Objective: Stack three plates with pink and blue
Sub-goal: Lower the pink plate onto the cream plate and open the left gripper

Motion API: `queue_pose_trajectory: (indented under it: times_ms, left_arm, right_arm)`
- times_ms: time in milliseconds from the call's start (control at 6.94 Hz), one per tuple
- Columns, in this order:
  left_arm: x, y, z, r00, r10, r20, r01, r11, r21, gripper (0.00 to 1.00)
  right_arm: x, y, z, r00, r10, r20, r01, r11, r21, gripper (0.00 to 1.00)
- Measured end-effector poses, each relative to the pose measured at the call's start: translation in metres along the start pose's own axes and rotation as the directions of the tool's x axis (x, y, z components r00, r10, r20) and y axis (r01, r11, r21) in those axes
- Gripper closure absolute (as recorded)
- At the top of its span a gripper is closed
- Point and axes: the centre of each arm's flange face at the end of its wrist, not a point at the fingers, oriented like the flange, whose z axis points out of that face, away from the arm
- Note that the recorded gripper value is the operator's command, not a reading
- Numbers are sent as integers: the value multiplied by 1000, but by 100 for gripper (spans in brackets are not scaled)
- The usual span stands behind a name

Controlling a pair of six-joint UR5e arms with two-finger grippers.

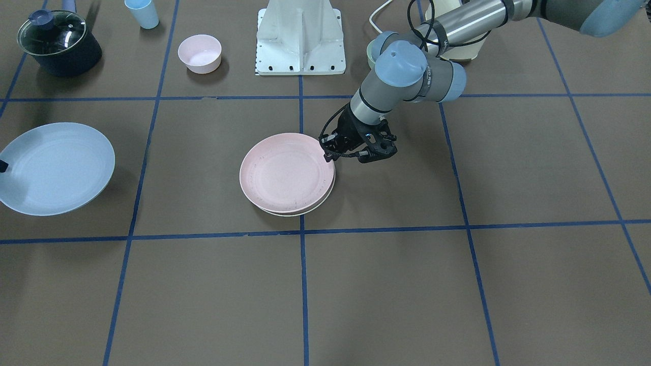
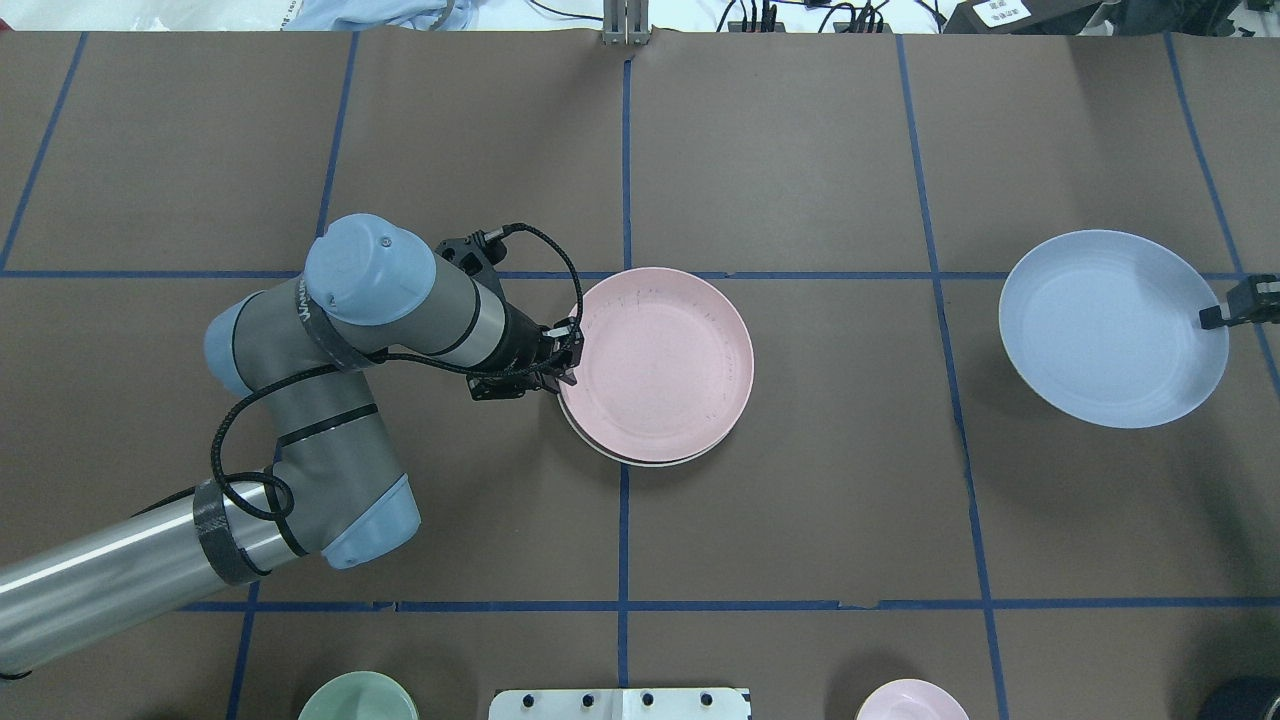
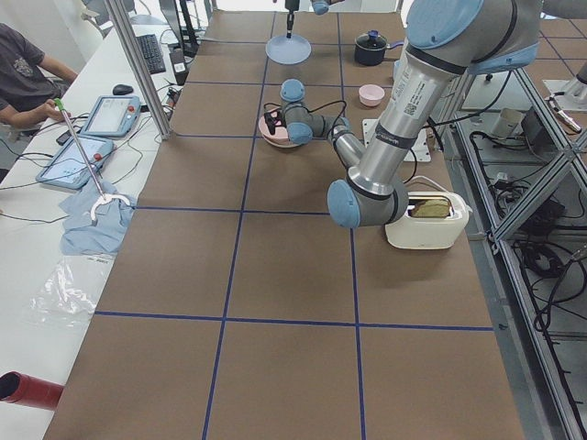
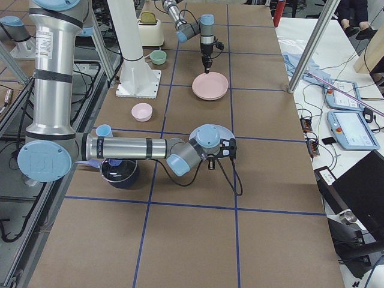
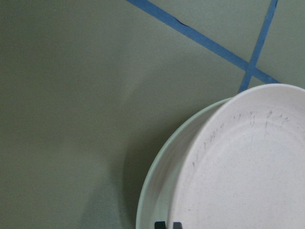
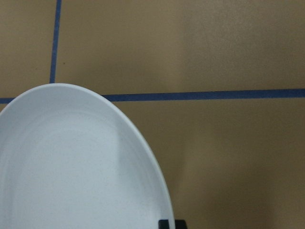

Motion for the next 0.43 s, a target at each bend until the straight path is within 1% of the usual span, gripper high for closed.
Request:
queue_pose_trajectory:
  times_ms: [144, 288, 432]
  left_arm:
    - [-3, -1, -1, 1000, 6, 0, -6, 1000, 7, 0]
    - [-9, -1, -10, 1000, 15, -6, -15, 1000, 17, 0]
    - [-19, -2, -27, 999, 41, -15, -40, 999, 26, 0]
  right_arm:
    - [-7, -2, -4, 1000, -1, 11, 1, 1000, 4, 100]
    - [-18, -8, -7, 1000, 18, 23, -18, 1000, 12, 100]
    - [-35, -18, -11, 998, 50, 41, -51, 998, 25, 100]
